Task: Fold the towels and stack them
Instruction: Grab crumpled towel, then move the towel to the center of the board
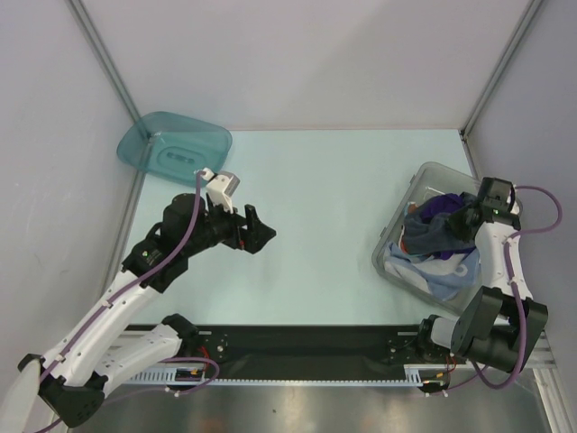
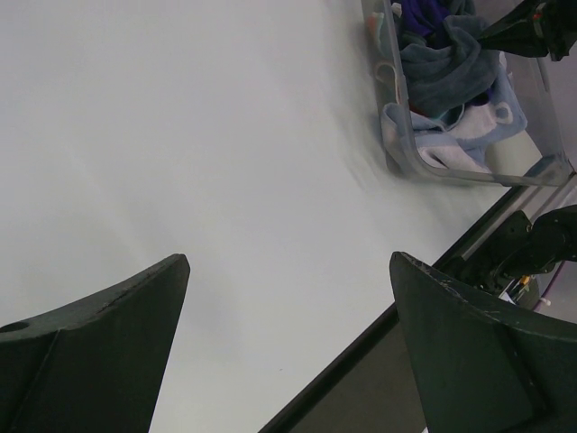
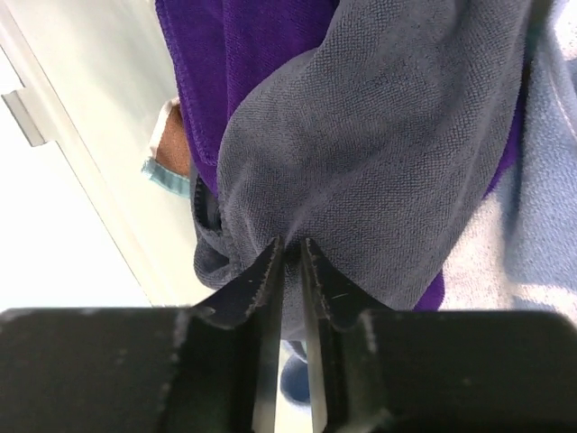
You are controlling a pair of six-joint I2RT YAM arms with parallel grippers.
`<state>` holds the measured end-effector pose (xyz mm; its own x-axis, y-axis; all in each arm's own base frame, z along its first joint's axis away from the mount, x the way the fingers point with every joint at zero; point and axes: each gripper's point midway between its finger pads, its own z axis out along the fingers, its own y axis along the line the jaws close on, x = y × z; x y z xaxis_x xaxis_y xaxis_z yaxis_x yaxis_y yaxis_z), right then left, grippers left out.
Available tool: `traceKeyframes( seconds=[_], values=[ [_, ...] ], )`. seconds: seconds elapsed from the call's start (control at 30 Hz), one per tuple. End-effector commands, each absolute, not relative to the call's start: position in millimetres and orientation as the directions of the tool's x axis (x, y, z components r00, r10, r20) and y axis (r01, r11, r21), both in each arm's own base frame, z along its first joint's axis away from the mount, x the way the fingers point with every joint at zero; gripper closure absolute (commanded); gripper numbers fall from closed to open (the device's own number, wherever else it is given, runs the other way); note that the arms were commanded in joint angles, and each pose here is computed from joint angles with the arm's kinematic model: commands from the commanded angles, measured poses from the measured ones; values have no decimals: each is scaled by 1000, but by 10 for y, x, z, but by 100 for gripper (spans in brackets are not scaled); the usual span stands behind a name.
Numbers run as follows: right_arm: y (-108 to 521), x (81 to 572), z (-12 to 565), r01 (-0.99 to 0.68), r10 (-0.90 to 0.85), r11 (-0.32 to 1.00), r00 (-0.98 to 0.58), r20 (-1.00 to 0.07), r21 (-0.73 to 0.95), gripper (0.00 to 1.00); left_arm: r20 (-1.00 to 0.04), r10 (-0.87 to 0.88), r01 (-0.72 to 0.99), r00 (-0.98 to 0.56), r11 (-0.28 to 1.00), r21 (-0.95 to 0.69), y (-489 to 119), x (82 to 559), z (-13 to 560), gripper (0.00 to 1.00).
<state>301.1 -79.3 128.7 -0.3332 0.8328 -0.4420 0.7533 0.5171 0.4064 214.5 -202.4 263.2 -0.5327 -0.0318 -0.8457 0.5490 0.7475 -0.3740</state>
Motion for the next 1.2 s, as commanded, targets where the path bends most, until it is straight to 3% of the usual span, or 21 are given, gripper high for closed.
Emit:
traceKeyframes(
  seconds=[0.0,0.07,0.1,0.3,0.4,0.57,0.77,0.9,1.0,1.17],
  values=[
    [-762,3065,1233,746,843,508,-328,-427,430,83,-856,-28,554,-516,752,-358,-2025,2172,2637,0],
    [-753,3079,1227,741,843,509,-327,-426,438,98,-855,-26,553,-519,752,-358,-2022,2169,2631,0],
    [-749,3072,1208,742,845,507,-329,-422,437,100,-856,-28,555,-516,750,-359,-2022,2163,2646,0],
    [-696,3256,1562,666,832,539,-325,-450,516,100,-861,-44,539,-507,763,-357,-1995,2193,2693,0],
    [-490,3490,2296,511,760,642,-323,-564,572,100,-869,-77,513,-488,781,-357,-1969,2265,2786,0],
    [375,3704,3572,210,569,822,-326,-755,529,100,-875,-132,429,-465,831,-354,-1866,2470,2998,0],
    [1393,3613,4371,-102,513,815,-332,-792,571,100,-880,-228,310,-416,875,-373,-1545,2640,3269,0],
    [2225,3346,4325,-318,469,703,-465,-751,636,100,-860,-311,246,-404,869,-430,-1341,2666,3393,0],
    [2655,3160,3825,-378,397,656,-563,-725,653,100,-846,-348,178,-405,877,-446,-1187,2688,3329,0],
    [3199,2346,2231,-438,89,667,-756,-648,603,100,-802,-358,99,-478,885,-454,-1097,2732,2883,0]
  ],
)
